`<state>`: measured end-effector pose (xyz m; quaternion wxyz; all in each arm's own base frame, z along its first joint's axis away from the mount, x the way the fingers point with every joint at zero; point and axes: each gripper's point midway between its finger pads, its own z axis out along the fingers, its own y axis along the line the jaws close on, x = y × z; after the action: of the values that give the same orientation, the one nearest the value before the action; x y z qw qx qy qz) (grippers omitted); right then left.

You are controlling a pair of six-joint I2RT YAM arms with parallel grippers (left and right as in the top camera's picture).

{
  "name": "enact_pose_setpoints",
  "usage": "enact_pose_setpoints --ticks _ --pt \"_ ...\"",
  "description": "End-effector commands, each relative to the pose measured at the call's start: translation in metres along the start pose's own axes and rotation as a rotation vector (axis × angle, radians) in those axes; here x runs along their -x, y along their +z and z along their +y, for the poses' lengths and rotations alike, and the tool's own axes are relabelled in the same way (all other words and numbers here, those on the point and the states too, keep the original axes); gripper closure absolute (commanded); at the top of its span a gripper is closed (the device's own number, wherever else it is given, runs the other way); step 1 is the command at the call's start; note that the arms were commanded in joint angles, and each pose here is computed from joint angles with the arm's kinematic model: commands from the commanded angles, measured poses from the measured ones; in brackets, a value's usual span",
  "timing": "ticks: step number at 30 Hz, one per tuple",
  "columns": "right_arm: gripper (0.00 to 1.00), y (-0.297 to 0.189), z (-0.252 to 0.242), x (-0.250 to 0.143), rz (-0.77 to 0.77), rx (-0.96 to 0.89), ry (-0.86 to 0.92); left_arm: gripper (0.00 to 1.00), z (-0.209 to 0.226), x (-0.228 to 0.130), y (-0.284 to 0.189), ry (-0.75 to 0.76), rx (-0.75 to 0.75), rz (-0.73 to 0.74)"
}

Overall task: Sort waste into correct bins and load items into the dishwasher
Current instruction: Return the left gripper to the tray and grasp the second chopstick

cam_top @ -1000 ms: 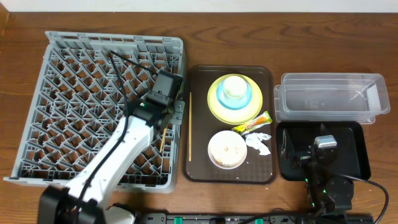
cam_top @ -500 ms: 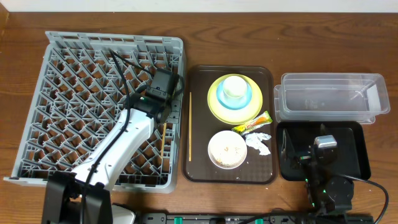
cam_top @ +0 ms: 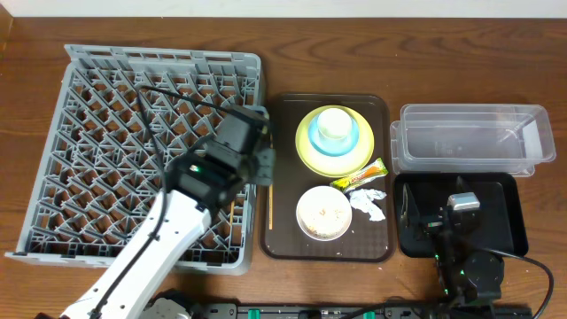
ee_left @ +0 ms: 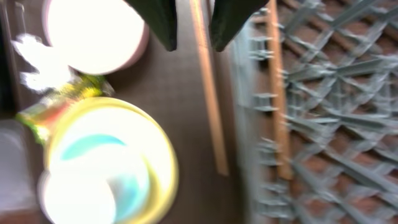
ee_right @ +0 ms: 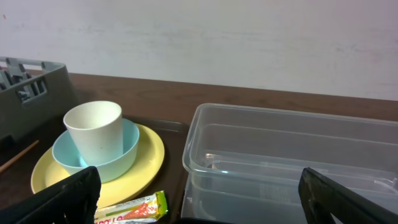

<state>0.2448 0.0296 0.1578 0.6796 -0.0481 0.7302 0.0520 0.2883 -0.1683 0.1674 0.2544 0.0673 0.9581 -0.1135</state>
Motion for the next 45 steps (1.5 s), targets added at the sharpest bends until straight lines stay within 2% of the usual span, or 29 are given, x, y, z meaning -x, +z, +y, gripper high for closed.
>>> enact_pose_setpoints --ticks 1,5,8,9,11,12,17,28,34,45 --pt "0.01 0.0 0.002 -0.001 0.005 0.006 -0.01 0.89 -0.019 -0.01 0.006 -0.015 0.01 0.024" --pt "0.01 0.0 0.001 -0.001 0.005 0.006 -0.01 0.92 -0.02 -0.015 0.018 -0.031 0.161 -0.023" --pt "0.01 0.0 0.001 -0.001 0.005 0.006 -0.011 0.92 -0.018 -0.015 0.03 0.02 0.273 -0.067" --pt "0.01 0.0 0.001 -0.001 0.005 0.006 -0.011 0.9 -0.017 -0.016 0.035 0.032 0.296 -0.067" --pt "0.01 0.0 0.001 -0.001 0.005 0.006 -0.01 0.75 -0.014 -0.019 0.048 0.049 0.333 -0.049" --pt "0.01 0.0 0.002 -0.001 0.005 0.006 -0.01 0.71 -0.013 -0.023 0.055 0.055 0.343 -0.034" --pt "0.01 0.0 0.001 -0.001 0.005 0.006 -0.01 0.71 -0.008 -0.039 0.087 0.083 0.396 0.041" --pt "0.01 0.0 0.001 -0.001 0.005 0.006 -0.01 0.71 0.007 -0.042 0.115 0.051 0.429 0.075" --pt "0.01 0.0 0.002 -0.001 0.005 0.006 -0.011 0.76 0.008 -0.046 0.123 -0.019 0.35 0.138" --pt "0.01 0.0 0.002 -0.001 0.005 0.006 -0.011 0.76 0.013 -0.056 0.141 -0.01 0.377 0.171"
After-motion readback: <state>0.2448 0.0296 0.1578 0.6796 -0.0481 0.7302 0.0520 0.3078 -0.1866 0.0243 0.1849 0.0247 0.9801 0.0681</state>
